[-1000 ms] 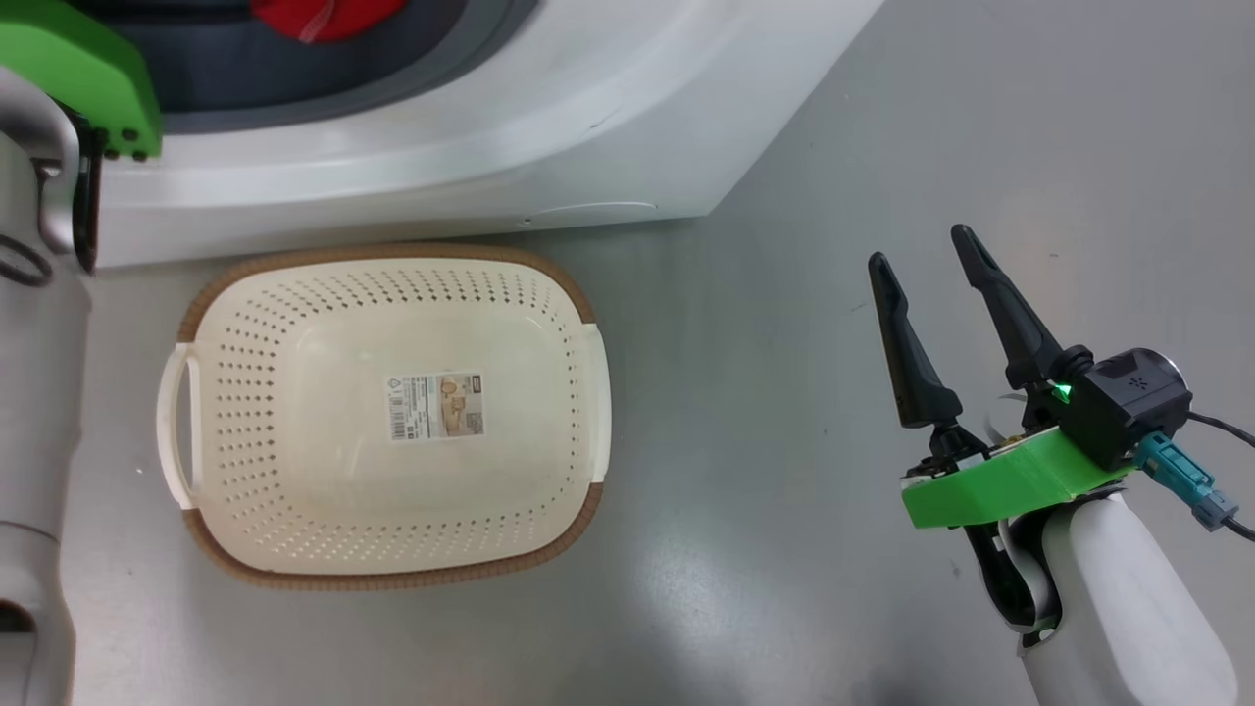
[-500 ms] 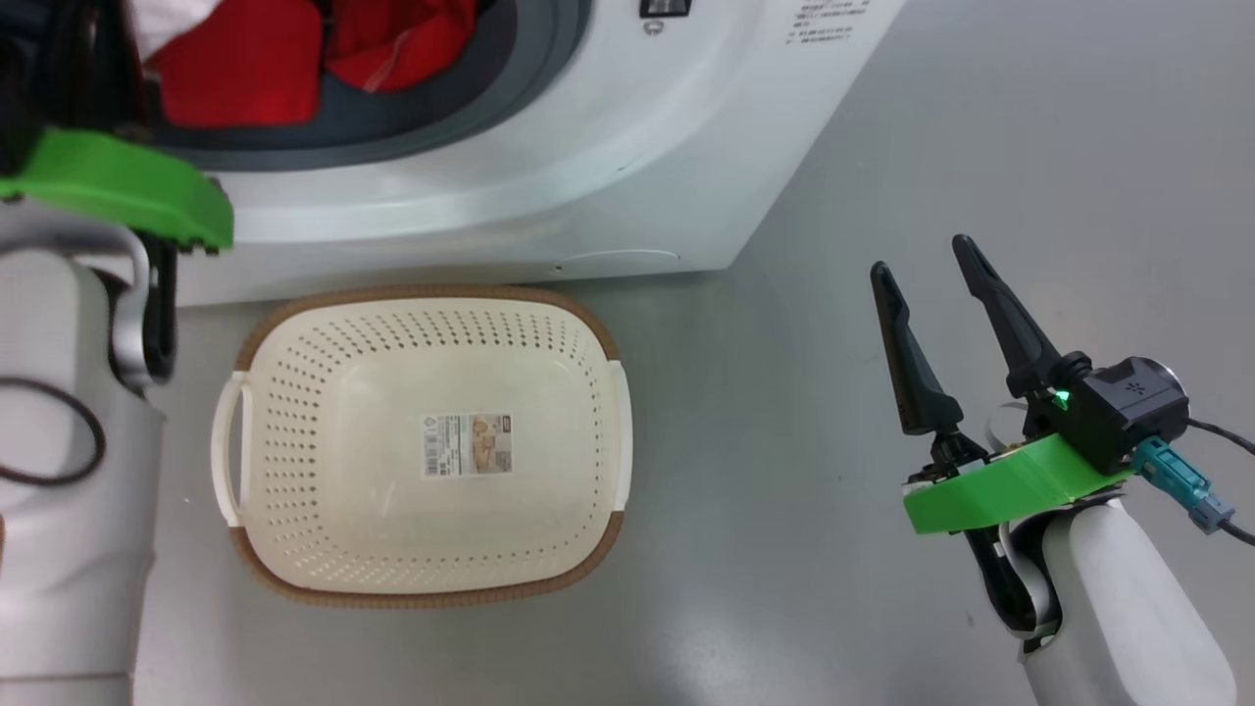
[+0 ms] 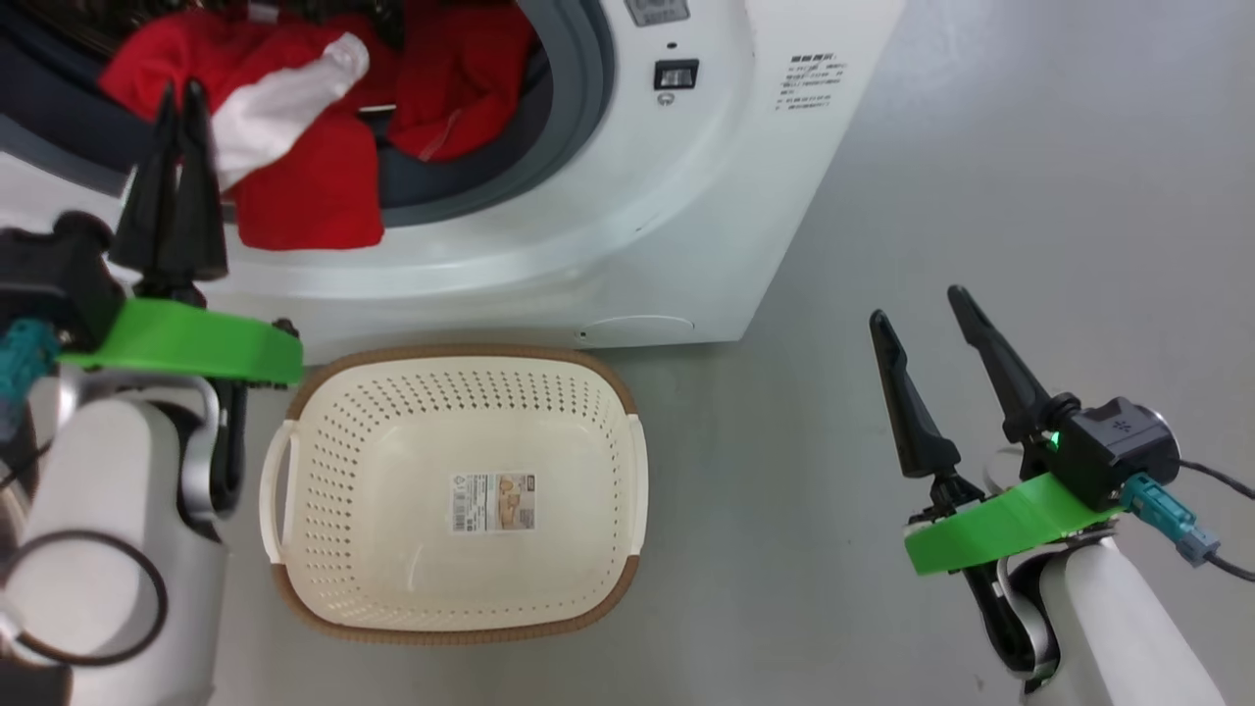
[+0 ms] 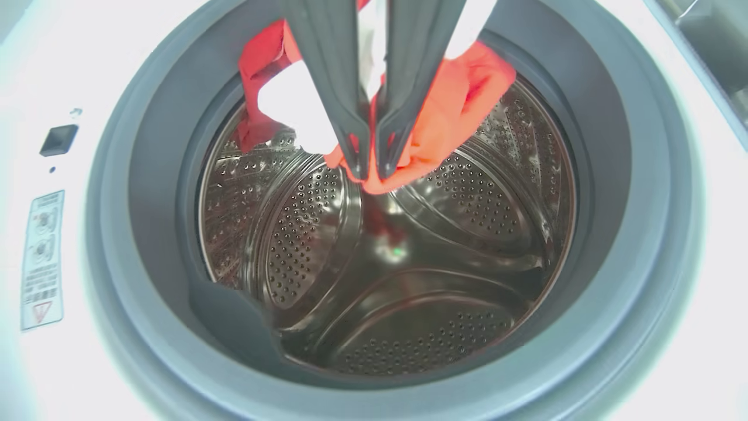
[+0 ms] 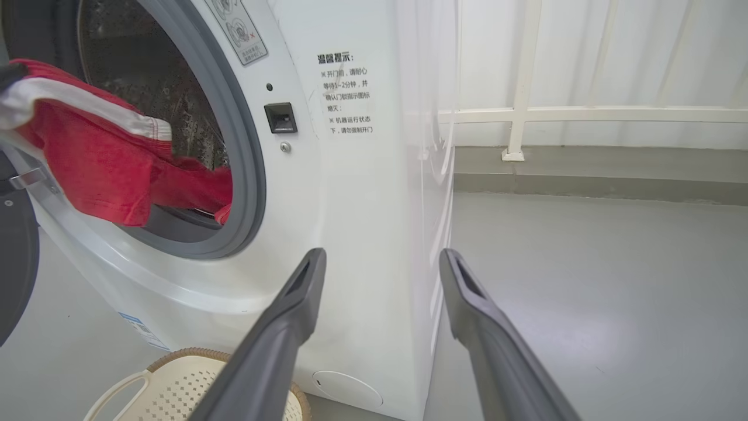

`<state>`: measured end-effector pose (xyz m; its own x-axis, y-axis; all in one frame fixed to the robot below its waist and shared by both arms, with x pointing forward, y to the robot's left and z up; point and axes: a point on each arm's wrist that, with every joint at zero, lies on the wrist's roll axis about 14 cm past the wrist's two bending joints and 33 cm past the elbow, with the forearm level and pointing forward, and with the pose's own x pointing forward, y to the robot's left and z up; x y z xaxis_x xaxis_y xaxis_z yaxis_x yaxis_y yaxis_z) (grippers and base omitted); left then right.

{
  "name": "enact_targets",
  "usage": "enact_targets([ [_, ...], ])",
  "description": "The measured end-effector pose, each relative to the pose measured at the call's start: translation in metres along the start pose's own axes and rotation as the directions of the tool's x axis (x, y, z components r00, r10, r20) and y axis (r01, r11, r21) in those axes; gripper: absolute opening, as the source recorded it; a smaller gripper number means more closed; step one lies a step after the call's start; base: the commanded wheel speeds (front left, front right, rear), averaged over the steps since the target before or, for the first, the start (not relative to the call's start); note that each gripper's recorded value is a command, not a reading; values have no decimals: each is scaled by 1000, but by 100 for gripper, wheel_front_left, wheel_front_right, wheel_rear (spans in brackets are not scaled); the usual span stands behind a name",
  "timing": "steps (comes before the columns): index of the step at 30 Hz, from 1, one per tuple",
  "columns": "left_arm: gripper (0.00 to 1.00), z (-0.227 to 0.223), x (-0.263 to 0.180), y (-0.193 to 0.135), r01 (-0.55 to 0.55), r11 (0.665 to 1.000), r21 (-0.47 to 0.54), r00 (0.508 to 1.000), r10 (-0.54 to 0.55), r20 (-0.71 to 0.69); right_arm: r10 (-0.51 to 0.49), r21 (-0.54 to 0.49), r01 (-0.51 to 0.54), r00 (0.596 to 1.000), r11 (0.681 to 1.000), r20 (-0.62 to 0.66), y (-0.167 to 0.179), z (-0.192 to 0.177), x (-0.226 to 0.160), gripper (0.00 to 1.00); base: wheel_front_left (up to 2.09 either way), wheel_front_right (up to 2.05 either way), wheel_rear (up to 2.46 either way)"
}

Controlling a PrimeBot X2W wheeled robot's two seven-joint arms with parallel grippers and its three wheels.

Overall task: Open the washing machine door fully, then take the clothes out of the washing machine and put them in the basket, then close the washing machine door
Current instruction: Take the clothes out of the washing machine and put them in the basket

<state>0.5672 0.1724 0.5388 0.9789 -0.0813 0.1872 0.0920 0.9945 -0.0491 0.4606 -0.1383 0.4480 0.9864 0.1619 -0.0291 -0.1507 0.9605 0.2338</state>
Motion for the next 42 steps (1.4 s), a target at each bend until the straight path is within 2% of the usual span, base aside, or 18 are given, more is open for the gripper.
enact_targets([
  [22,0,71,-82,-25,28,999,-38,990,-22,137,0,8,0,999,1000,39,9,24,-37,100,0,0,0],
  [26,0,50,-96,-27,21,997,-75,998,-16,57,11,4,-12,999,1000,43,11,26,-36,100,0,0,0],
  [31,0,-1,-110,-32,12,993,-121,995,-23,-93,21,2,-21,999,1000,32,13,22,-34,100,0,0,0],
  [42,0,-91,-118,-36,-31,988,-153,940,-23,-341,14,-2,-14,1000,1000,-21,5,2,-29,100,0,0,0],
])
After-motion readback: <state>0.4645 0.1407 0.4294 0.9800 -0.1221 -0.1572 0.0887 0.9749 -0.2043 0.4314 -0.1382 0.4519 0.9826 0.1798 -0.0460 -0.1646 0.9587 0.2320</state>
